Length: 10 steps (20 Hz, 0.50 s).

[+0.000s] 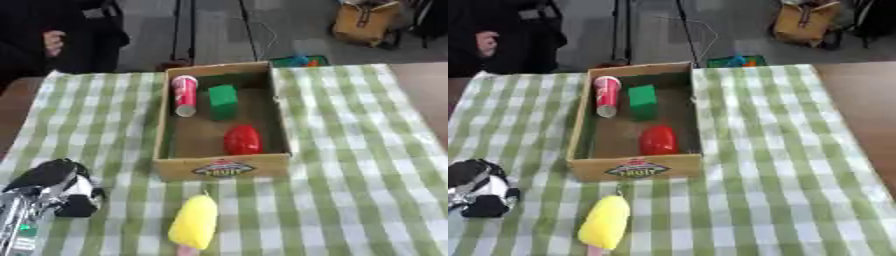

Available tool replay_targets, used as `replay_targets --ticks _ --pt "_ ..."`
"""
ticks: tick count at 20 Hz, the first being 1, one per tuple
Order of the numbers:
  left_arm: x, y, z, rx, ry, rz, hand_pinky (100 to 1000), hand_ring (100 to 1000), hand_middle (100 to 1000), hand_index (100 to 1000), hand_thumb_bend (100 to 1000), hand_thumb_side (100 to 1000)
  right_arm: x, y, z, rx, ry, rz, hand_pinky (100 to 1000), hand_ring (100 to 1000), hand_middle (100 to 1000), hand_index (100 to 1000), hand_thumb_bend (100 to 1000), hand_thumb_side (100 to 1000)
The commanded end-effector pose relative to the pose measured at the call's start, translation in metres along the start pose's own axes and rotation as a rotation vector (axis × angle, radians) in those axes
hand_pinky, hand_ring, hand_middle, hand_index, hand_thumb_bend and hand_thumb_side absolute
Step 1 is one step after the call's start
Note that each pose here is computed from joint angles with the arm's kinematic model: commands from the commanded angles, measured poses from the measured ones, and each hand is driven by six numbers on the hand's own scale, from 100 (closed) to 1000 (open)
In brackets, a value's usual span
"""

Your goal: Pick up objects on the table and place them in the box.

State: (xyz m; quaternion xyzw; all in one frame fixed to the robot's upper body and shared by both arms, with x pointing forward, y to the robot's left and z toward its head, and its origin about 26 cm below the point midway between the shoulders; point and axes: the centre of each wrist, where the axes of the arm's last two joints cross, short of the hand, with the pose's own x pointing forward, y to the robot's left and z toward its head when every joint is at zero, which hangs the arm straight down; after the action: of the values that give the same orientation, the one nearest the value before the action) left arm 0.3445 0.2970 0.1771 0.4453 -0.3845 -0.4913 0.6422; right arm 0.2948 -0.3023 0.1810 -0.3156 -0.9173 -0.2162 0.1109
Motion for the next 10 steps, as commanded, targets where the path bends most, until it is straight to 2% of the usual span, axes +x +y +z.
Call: replay_targets --ticks 1,10 --pt "-0.0018 0.0027 -0.0027 -0.017 0.007 0.005 290 491 502 546 100 255 0.0046 -0.0009 -0.0084 -0.025 -0.043 -0.026 427 438 316 447 100 744" --pt "-0.0066 0.0100 -0.0041 -0.001 0.032 -0.015 294 493 502 545 100 230 0.0047 -0.0011 -0.0080 -0.019 -0.041 -0.025 427 438 316 447 100 744"
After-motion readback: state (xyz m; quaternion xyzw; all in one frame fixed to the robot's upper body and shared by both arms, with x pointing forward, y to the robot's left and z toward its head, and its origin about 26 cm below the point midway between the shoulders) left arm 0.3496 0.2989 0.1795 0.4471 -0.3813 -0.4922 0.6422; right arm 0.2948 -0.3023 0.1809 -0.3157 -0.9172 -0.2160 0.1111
